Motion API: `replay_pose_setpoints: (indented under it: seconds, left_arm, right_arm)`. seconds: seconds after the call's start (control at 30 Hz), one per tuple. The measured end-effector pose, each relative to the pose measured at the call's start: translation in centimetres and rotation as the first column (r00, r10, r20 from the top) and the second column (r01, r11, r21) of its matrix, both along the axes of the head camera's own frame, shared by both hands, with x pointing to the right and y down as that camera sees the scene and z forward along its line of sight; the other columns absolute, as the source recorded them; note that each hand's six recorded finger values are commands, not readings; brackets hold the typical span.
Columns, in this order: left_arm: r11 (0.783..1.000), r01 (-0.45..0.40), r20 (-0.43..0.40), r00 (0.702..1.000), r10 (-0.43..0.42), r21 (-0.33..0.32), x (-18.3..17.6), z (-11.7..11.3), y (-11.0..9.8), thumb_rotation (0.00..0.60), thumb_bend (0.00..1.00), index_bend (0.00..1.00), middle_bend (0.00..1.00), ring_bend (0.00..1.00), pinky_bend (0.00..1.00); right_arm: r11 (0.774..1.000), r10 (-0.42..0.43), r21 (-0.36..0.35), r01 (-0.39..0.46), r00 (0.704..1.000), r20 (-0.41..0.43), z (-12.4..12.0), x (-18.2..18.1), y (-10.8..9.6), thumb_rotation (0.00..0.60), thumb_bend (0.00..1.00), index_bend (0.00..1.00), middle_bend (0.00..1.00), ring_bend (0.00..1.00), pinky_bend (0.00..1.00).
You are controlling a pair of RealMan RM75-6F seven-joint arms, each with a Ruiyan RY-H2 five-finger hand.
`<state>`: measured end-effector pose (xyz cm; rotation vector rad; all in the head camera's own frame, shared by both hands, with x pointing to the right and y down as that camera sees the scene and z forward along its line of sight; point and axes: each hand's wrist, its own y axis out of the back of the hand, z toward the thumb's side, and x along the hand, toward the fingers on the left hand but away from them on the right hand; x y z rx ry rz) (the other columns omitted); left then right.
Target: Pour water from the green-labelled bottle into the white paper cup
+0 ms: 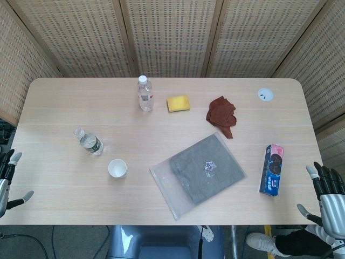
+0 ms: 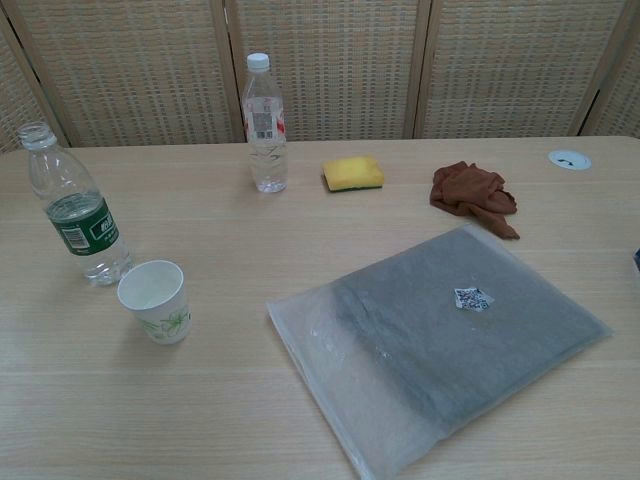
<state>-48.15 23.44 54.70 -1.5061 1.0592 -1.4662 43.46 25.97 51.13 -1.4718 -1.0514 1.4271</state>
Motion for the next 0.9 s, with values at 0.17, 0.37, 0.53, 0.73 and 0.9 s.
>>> replay_pose_setpoints:
  seconds: [0.17,0.37,0.53,0.73,0.9]
  left_arm:
    - [1.000,0.002,0.001,1.000,-0.002,0.000,-0.1,0.1,-0.1,0.600,0.00,0.00,0.00,0.00,0.00]
    - [1.000,0.003,-0.008,1.000,-0.003,-0.016,-0.1,0.5,-0.3,0.600,0.00,0.00,0.00,0.00,0.00]
    - [0.998,0.009,-0.062,0.998,-0.012,-0.055,-0.4,1.8,-1.0,0.600,0.00,0.00,0.00,0.00,0.00]
    - [0.994,0.020,-0.180,0.983,-0.039,-0.107,-0.9,3.9,-3.0,0.600,0.00,0.00,0.00,0.00,0.00]
    - [0.986,0.024,-0.361,0.929,-0.083,-0.166,-0.4,6.3,-5.7,0.600,0.00,0.00,0.00,0.00,0.00]
  right_arm:
    - [1.000,-0.001,-0.001,0.001,1.000,-0.001,0.1,0.0,0.0,0.600,0.00,0.00,0.00,0.00,0.00]
    - [1.000,0.000,0.000,0.000,1.000,0.001,0.0,0.0,0.0,0.600,0.00,0.00,0.00,0.00,0.00]
    - [1.000,0.002,-0.005,-0.002,1.000,0.001,0.1,0.0,-0.1,0.600,0.00,0.00,0.00,0.00,0.00]
    - [1.000,0.013,-0.013,-0.013,1.000,-0.004,0.4,0.2,-0.2,0.600,0.00,0.00,0.00,0.00,0.00]
    - [0.999,0.023,-0.025,-0.024,1.000,-0.017,0.9,0.3,-0.4,0.600,0.00,0.00,0.00,0.00,0.00]
